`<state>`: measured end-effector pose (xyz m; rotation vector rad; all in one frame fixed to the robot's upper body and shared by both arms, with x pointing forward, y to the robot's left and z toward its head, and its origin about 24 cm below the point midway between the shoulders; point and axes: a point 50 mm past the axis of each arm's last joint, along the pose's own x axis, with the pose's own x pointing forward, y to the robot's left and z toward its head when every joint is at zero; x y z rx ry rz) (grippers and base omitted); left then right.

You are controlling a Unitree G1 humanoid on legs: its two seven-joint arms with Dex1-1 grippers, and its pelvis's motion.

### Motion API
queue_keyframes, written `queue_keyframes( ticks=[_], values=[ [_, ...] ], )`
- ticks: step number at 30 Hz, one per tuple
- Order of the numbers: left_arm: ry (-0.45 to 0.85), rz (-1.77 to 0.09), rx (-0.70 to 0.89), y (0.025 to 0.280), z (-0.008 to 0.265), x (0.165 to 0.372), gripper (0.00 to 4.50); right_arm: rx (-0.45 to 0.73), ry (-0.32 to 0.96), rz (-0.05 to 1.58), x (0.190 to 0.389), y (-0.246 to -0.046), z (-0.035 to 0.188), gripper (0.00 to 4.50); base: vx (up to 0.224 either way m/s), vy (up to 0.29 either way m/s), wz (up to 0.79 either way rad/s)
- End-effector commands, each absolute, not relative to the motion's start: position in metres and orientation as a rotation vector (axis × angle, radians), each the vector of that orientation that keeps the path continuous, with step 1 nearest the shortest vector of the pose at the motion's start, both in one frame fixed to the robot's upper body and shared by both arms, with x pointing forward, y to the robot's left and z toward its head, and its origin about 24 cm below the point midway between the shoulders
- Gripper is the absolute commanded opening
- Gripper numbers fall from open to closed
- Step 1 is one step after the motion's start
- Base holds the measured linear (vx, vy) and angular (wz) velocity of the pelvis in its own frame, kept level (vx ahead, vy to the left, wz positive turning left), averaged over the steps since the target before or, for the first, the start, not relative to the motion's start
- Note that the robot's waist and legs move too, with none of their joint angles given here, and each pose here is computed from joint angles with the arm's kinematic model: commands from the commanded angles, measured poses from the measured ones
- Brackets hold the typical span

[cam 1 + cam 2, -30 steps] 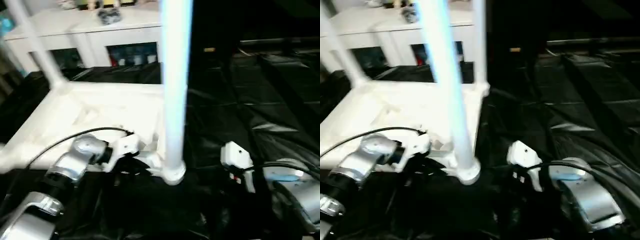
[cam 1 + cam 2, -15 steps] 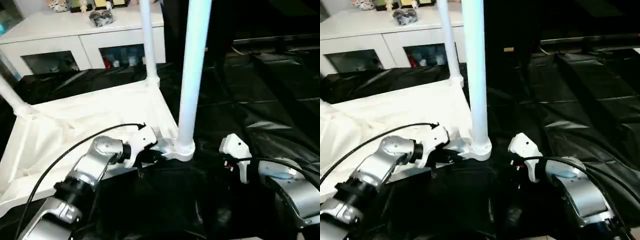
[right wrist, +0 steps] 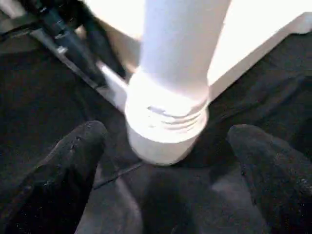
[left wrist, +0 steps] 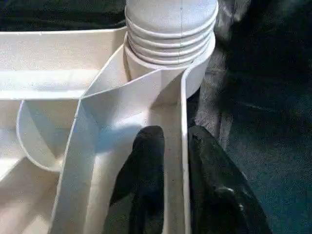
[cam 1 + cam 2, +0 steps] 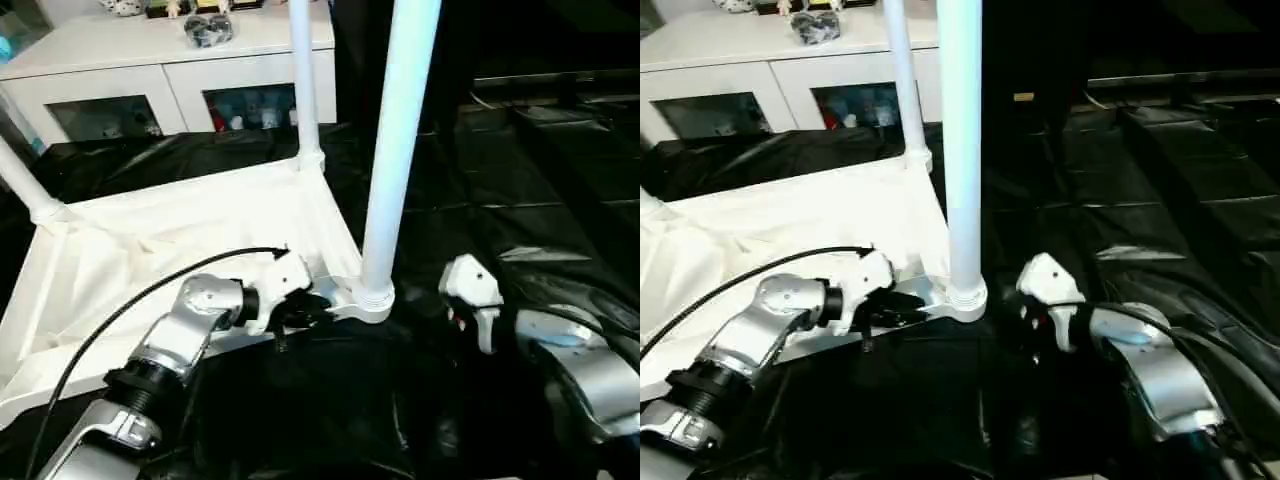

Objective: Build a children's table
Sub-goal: Rotate leg to tighten

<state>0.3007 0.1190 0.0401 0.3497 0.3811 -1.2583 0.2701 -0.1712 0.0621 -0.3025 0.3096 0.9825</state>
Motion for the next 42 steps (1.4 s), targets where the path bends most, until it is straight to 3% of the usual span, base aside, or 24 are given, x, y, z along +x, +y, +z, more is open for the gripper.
queue_keyframes(
  ticks=[1, 4, 12, 22, 26, 28, 36, 42],
  values=[
    [0.429, -1.247, 0.322, 0.128, 0.033, 0.298, 0.44, -0.317, 0.275, 0.957, 0.276, -0.169, 0.066, 4.50, 0.000, 0.000, 0.00],
    [0.454, -1.266, 0.289, 0.129, 0.030, 0.294, 0.14, -0.291, 0.267, 0.953, 0.283, -0.162, 0.063, 4.50, 0.000, 0.000, 0.00],
    [0.455, -1.273, 0.250, 0.128, 0.030, 0.292, 0.04, -0.272, 0.277, 0.979, 0.298, -0.145, 0.056, 4.50, 0.000, 0.000, 0.00],
    [0.469, -1.270, 0.237, 0.129, 0.030, 0.290, 0.00, -0.252, 0.290, 1.040, 0.304, -0.136, 0.051, 3.57, 0.000, 0.000, 0.00],
    [0.470, -1.265, 0.240, 0.130, 0.030, 0.290, 0.00, -0.266, 0.294, 1.040, 0.305, -0.136, 0.049, 3.42, 0.000, 0.000, 0.00],
    [0.466, -1.257, 0.244, 0.131, 0.029, 0.290, 0.00, -0.275, 0.297, 1.042, 0.306, -0.136, 0.048, 3.08, 0.000, 0.000, 0.00],
    [0.457, -1.188, 0.240, 0.133, 0.029, 0.295, 0.00, -0.263, 0.299, 1.025, 0.308, -0.135, 0.044, 2.78, 0.000, 0.000, 0.00],
    [0.428, -1.050, 0.233, 0.115, 0.026, 0.308, 0.00, -0.206, 0.316, 0.853, 0.309, -0.128, 0.025, 2.74, 0.000, 0.000, 0.00]
  ],
)
